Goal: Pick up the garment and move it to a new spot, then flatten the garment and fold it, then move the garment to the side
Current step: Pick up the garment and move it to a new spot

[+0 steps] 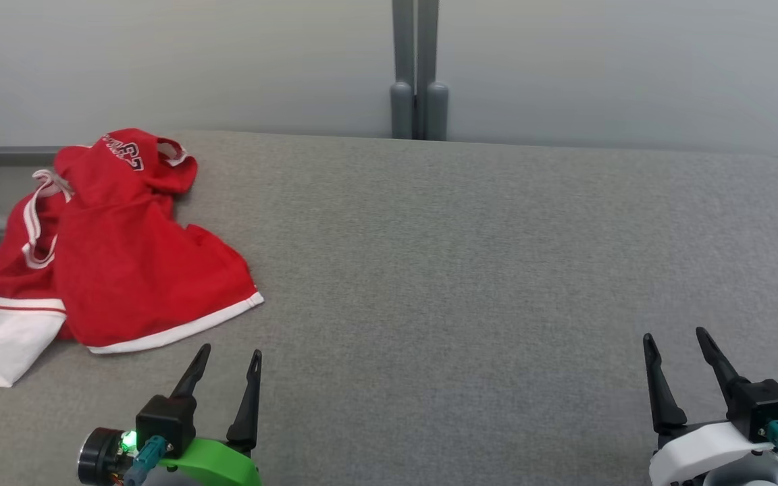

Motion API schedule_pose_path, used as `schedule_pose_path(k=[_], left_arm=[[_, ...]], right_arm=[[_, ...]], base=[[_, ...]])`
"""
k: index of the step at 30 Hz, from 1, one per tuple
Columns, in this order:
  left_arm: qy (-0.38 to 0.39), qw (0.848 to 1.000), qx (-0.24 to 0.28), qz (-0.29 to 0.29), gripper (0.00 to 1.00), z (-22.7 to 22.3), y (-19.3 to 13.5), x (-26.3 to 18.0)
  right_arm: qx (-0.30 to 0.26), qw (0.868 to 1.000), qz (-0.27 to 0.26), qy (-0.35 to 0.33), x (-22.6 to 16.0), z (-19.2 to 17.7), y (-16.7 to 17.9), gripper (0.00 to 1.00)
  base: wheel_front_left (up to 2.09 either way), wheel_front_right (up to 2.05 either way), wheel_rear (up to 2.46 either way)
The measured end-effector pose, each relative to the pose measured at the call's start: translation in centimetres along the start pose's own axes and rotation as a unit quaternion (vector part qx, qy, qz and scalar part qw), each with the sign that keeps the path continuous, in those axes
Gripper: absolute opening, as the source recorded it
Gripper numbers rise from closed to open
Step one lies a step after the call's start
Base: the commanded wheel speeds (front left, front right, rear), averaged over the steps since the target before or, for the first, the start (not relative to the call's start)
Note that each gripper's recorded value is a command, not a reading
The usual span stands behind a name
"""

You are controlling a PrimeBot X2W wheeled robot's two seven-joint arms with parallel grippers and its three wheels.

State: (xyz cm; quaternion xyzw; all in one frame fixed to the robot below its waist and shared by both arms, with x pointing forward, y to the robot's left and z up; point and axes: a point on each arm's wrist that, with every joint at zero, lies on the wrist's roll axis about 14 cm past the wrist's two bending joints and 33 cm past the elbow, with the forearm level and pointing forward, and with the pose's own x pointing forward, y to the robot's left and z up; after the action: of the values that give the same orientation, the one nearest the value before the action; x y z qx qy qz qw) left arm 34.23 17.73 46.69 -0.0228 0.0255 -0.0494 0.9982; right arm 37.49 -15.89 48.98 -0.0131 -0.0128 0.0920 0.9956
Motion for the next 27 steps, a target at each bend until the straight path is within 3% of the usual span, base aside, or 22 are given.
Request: schedule_pose_path(k=[7, 17, 22, 27], left_arm=[[0.013, 0.996, -0.011, 0.091, 1.00, -1.3, 4.8, -4.5], [-0.005, 0.980, -0.032, 0.197, 1.00, -1.0, 9.5, -9.9], [-0.021, 0.975, -0.054, 0.214, 1.00, 0.3, 11.2, -8.0], [0.013, 0.974, -0.079, 0.211, 1.00, 0.0, 12.7, -3.8]], right_arm=[[0.005, 0.996, 0.093, -0.006, 2.7, 0.4, 6.1, 1.00], [0.009, 0.978, 0.207, -0.019, 4.7, 1.4, 14.3, 1.00], [0.001, 0.974, 0.223, -0.026, 6.0, 1.7, 14.8, 1.00], [-0.014, 0.972, 0.231, -0.043, 8.7, 2.2, 14.4, 1.00]], base=[[0.00, 0.00, 0.00], [0.00, 0.00, 0.00], [0.00, 0.00, 0.00], [0.00, 0.00, 0.00]])
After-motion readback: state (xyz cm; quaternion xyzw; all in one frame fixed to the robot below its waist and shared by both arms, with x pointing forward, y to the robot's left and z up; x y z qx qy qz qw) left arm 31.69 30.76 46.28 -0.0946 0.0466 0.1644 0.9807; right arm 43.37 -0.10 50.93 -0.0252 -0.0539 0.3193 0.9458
